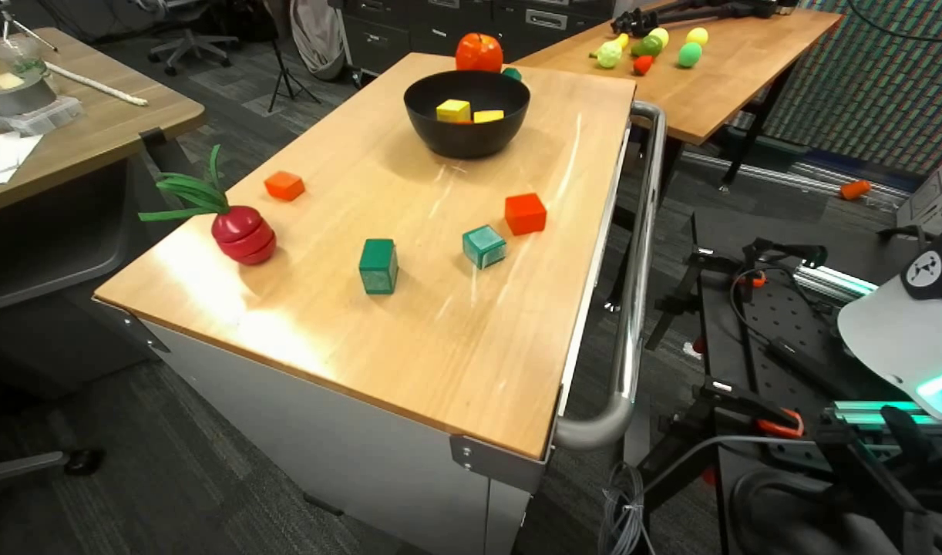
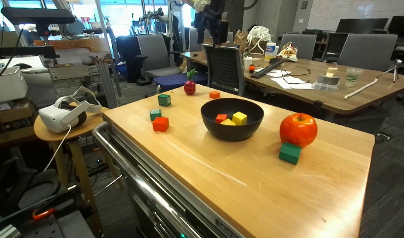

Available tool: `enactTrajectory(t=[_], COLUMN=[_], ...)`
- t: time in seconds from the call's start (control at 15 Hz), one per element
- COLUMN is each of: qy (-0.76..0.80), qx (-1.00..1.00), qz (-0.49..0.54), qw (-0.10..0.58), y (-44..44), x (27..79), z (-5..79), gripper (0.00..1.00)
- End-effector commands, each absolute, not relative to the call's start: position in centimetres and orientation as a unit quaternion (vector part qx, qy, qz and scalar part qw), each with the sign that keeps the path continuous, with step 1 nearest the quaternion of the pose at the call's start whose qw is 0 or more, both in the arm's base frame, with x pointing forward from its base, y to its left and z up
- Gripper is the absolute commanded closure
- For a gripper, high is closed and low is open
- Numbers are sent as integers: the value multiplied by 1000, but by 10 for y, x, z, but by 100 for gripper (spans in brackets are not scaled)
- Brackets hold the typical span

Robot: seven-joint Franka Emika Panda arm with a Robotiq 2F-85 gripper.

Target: Put all the blocks and the beetroot in the bowl then move the apple to the left

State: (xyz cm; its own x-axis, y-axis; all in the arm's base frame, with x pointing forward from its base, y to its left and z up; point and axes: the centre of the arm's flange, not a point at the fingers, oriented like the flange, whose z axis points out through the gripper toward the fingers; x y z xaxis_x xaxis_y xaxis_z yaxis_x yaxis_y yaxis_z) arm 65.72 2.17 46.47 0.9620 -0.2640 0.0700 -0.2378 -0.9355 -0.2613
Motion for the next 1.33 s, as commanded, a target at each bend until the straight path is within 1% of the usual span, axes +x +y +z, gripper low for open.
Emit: enactTrajectory(t=[0.0, 0.27, 0.53, 0.87, 1.27], qy=[81, 25, -18, -63, -83], qx=[-990, -994, -995, -996, -994], qz=[-57, -63, -68, -54, -52], qw=[103, 83, 71, 38, 40], y=[20, 22, 29, 41, 67], x=[690, 719, 743, 752, 760], z=[427, 372, 340, 317, 306], gripper=[0, 0, 0, 0, 0])
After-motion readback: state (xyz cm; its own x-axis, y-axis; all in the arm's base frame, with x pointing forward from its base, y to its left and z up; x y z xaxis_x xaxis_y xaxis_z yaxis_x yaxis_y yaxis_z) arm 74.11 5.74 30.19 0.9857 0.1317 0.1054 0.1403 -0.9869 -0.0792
